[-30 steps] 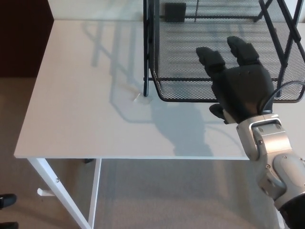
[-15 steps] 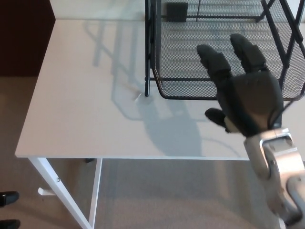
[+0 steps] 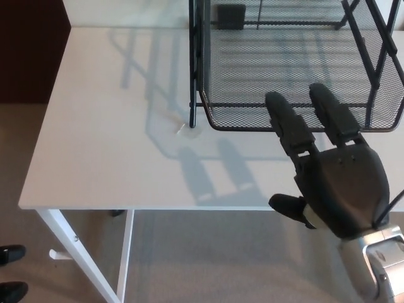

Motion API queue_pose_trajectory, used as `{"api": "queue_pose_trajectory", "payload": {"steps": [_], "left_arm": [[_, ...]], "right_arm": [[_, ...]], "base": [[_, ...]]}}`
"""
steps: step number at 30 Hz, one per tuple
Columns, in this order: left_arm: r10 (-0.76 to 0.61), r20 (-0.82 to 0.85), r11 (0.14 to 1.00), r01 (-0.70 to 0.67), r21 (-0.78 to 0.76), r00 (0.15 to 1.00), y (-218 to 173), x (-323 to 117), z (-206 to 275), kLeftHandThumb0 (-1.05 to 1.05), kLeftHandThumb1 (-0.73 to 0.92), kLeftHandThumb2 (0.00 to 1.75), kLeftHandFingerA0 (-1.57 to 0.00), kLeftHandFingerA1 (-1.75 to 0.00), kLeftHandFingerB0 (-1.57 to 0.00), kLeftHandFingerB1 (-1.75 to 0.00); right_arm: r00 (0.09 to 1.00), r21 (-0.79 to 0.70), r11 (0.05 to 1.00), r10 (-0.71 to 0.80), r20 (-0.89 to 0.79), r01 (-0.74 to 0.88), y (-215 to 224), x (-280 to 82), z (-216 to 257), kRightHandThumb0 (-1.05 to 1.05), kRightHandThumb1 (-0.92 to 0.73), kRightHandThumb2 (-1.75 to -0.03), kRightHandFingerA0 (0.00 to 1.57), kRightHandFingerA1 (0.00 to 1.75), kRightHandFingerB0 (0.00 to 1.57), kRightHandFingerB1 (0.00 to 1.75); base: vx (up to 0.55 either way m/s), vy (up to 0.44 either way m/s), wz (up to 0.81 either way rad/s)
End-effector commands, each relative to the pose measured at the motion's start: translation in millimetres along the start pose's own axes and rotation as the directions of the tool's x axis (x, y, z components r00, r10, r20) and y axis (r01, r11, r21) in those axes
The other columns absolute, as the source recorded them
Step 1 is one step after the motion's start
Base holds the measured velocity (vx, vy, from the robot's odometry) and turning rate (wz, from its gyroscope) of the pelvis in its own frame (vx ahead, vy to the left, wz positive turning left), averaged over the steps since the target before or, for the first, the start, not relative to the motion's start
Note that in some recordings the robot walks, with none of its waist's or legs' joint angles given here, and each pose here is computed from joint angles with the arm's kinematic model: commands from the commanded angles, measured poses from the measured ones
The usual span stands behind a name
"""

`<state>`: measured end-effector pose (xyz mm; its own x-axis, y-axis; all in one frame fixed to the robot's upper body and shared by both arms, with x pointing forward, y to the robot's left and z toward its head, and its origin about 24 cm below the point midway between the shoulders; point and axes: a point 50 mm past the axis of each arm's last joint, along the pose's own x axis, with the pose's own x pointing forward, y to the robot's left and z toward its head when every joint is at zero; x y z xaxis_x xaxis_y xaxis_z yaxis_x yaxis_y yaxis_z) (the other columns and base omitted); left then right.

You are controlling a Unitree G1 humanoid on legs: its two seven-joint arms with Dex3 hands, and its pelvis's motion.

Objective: The robot walk towards a table in front and then pushes a layer of a file tray back to its original position using its right hand

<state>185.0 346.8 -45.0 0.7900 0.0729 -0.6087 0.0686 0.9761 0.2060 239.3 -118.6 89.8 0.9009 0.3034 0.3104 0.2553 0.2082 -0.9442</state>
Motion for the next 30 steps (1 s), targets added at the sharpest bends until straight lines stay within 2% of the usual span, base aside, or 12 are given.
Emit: {"api": "queue_pose_trajectory", "payload": {"steps": [1, 9, 11, 13, 16, 18, 19, 20, 24, 27, 29, 30], "left_arm": [[0.015, -0.001, 1.000, -0.015, -0.004, 1.000, 8, 0, 4, -0.10, 0.57, 0.56, -0.55, -0.49, -0.46, -0.39], [0.012, 0.022, 1.000, -0.012, -0.001, 1.000, 11, 6, 17, -0.16, 0.54, 0.60, -0.54, -0.51, -0.47, -0.42], [0.018, 0.013, 1.000, -0.017, -0.019, 1.000, 12, 8, 17, -0.11, 0.58, 0.57, -0.56, -0.49, -0.47, -0.39], [0.016, 0.002, 1.000, -0.016, -0.019, 1.000, 10, 7, 12, -0.10, 0.60, 0.57, -0.57, -0.50, -0.46, -0.39], [0.015, -0.013, 1.000, -0.015, -0.014, 1.000, 10, 5, 8, -0.12, 0.58, 0.57, -0.56, -0.49, -0.45, -0.39], [0.014, -0.025, 0.999, -0.015, -0.036, 1.000, 9, 4, 3, -0.09, 0.57, 0.56, -0.55, -0.51, -0.45, -0.40], [0.015, -0.027, 0.999, -0.016, -0.049, 1.000, 10, 3, 1, -0.09, 0.57, 0.56, -0.55, -0.51, -0.45, -0.40], [0.015, -0.028, 0.998, -0.017, -0.054, 0.999, 10, 3, 0, -0.10, 0.57, 0.56, -0.56, -0.51, -0.45, -0.40], [0.021, -0.033, 0.996, -0.024, -0.087, 0.999, 8, 3, -3, -0.10, 0.57, 0.56, -0.53, -0.50, -0.43, -0.39], [0.016, -0.036, 0.996, -0.020, -0.087, 0.999, 6, 2, -6, -0.10, 0.57, 0.56, -0.53, -0.50, -0.43, -0.39], [0.023, -0.052, 0.996, -0.028, -0.088, 0.998, 8, -1, -12, -0.10, 0.57, 0.56, -0.56, -0.50, -0.44, -0.39], [0.025, -0.051, 0.996, -0.030, -0.088, 0.998, 9, 0, -11, -0.09, 0.57, 0.56, -0.57, -0.52, -0.43, -0.39]], "right_arm": [[0.999, 0.014, 0.999, 0.036, -0.016, -0.035, -1, -14, -3, -0.83, -0.46, -0.82, 0.00, 0.00, 0.00, 0.00], [0.973, 0.126, 0.969, -0.224, 0.065, 0.214, -34, -78, 8, -0.81, -0.48, -0.83, 0.00, 0.00, 0.00, 0.00], [0.979, 0.413, 0.890, -0.202, -0.028, 0.195, -43, -114, 3, -0.66, -0.43, -0.78, 0.00, 0.08, 0.00, 0.10], [0.980, 0.543, 0.818, -0.128, -0.150, 0.190, -47, -150, -6, -0.54, -0.37, -0.76, 0.02, 0.19, 0.04, 0.20], [0.976, 0.561, 0.806, -0.093, -0.196, 0.189, -44, -167, -17, -0.51, -0.37, -0.76, 0.01, 0.24, 0.03, 0.27], [0.958, 0.547, 0.821, -0.002, -0.288, 0.166, -39, -182, -31, -0.47, -0.49, -0.55, 0.02, 0.29, 0.07, 0.24], [0.943, 0.553, 0.819, 0.043, -0.330, 0.156, -36, -188, -35, -0.47, -0.49, -0.55, 0.02, 0.29, 0.07, 0.24], [0.920, 0.573, 0.804, 0.090, -0.382, 0.159, -30, -194, -43, -0.45, -0.35, -0.75, 0.02, 0.27, 0.00, 0.28], [0.786, 0.635, 0.765, 0.328, -0.524, 0.104, -1, -208, -69, -0.52, -0.40, -0.77, 0.00, 0.31, 0.00, 0.22], [0.767, 0.643, 0.760, 0.357, -0.533, 0.094, 3, -211, -73, -0.52, -0.40, -0.77, 0.00, 0.31, 0.00, 0.22], [0.697, 0.737, 0.665, 0.474, -0.538, 0.116, 26, -220, -79, -0.44, -0.40, -0.79, 0.00, 0.37, 0.00, 0.29], [0.668, 0.762, 0.632, 0.506, -0.545, 0.143, 38, -219, -86, -0.50, -0.53, -0.66, 0.04, 0.28, 0.04, 0.20]], "base": [[0.00, 0.000, 0.00], [0.00, 0.000, 0.00], [0.00, 0.000, 0.00], [0.00, 0.000, 0.00], [0.00, 0.000, 0.00], [0.00, 0.000, 0.00], [0.00, 0.000, 0.00], [0.00, 0.000, 0.00], [0.00, 0.000, 0.00], [0.00, 0.000, 0.00], [0.00, 0.000, 0.00], [0.00, 0.000, 0.00]]}}
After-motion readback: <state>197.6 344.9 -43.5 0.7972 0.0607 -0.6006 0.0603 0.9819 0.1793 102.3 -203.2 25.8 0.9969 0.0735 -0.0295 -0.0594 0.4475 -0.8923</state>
